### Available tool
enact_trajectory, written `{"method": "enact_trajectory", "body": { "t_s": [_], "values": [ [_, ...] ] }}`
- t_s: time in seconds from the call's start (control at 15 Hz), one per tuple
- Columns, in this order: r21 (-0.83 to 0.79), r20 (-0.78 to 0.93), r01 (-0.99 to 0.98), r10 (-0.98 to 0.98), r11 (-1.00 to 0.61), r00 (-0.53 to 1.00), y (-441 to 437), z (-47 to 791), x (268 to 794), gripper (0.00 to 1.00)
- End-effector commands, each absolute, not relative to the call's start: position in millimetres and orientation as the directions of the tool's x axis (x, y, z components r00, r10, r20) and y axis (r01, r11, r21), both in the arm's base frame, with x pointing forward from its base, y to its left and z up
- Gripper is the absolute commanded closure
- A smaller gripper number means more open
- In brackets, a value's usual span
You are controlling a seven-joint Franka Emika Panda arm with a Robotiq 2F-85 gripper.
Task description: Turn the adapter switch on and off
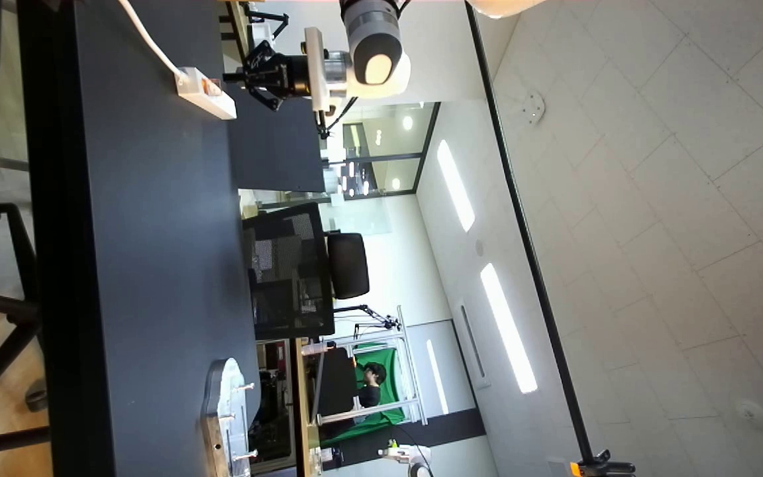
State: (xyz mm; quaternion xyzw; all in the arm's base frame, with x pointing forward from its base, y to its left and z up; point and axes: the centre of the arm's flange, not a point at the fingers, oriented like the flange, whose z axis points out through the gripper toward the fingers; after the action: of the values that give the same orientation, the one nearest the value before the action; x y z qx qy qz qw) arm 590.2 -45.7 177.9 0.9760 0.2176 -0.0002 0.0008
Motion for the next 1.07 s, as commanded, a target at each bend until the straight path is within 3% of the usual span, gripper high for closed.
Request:
{"method": "enact_trajectory", "body": {
  "t_s": [0.0, 1.0],
  "values": [
    [-0.007, 0.02, 0.396, 0.396, -0.918, 0.918, -46, 163, 601, 1.0],
    [-0.053, 0.125, 0.352, 0.344, -0.934, 0.931, -48, 126, 626, 1.0]
  ]
}}
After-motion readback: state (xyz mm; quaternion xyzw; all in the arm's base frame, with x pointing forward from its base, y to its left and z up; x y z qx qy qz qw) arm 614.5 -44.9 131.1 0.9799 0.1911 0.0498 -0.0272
